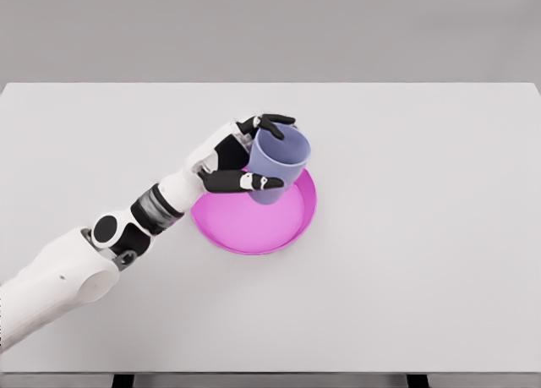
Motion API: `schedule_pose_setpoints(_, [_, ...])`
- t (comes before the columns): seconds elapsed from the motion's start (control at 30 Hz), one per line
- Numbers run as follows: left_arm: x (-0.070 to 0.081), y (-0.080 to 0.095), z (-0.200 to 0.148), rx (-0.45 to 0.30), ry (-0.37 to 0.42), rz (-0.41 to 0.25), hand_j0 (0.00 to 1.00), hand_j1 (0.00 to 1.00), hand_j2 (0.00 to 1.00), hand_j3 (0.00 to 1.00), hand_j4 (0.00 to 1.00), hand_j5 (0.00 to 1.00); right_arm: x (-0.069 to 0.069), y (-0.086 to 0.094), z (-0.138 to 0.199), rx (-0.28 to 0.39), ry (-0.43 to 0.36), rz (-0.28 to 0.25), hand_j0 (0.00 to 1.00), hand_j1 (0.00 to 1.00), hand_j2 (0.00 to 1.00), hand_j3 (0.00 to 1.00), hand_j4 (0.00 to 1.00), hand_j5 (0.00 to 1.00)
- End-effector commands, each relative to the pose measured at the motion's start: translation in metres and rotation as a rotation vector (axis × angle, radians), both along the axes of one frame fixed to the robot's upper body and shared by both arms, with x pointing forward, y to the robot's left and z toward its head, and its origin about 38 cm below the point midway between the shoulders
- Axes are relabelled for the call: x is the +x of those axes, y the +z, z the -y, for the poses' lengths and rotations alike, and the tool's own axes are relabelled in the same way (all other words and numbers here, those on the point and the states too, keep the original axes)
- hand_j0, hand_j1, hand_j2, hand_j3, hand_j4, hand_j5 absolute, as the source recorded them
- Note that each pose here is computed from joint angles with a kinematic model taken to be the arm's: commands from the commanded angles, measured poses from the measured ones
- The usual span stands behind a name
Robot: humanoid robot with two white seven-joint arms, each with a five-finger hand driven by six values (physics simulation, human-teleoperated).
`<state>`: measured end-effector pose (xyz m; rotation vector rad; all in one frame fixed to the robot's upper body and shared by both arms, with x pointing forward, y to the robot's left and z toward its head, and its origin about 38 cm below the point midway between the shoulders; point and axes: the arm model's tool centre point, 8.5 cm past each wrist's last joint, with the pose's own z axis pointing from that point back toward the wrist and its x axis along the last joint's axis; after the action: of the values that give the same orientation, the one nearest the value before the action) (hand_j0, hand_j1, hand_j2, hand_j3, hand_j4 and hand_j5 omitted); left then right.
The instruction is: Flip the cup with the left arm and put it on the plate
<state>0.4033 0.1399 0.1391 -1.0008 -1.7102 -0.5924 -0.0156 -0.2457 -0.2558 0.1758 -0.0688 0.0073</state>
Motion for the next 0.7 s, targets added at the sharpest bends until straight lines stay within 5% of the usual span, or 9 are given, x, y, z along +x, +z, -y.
schedule_pose_setpoints(0.0, [-0.007,-0.018,0.005,-0.014,-0.006,-0.083,0.46,0.46,0.46,0.46,0.46,0.46,0.001,0.0,0.0,0.0,0.0,0.001,1.0,1.0,1.0,1.0,1.0,1.0])
schedule_pose_setpoints(0.1, [0.003,-0.025,-0.01,0.025,0.038,-0.081,0.43,0.43,0.43,0.43,0.43,0.43,0.001,0.0,0.0,0.0,0.0,0.001,1.0,1.0,1.0,1.0,1.0,1.0])
schedule_pose_setpoints(0.27, [0.023,-0.012,-0.04,-0.032,0.148,-0.079,0.46,0.46,0.46,0.46,0.46,0.46,0.0,0.0,0.0,0.0,0.0,0.0,1.0,1.0,1.0,1.0,1.0,1.0])
schedule_pose_setpoints(0.53, [0.016,-0.023,-0.015,-0.071,0.118,-0.12,0.41,0.41,0.41,0.41,0.41,0.41,0.001,0.0,0.0,0.0,0.0,0.002,1.0,1.0,1.0,1.0,1.0,1.0])
schedule_pose_setpoints(0.6, [0.023,-0.02,-0.02,-0.022,0.145,-0.074,0.4,0.4,0.4,0.4,0.4,0.4,0.001,0.0,0.0,0.0,0.0,0.002,1.0,1.0,1.0,1.0,1.0,1.0])
schedule_pose_setpoints(0.67, [0.034,-0.007,-0.037,0.061,0.249,0.041,0.38,0.38,0.38,0.38,0.38,0.38,0.001,0.0,0.0,0.0,0.0,0.002,1.0,1.0,1.0,1.0,1.0,1.0])
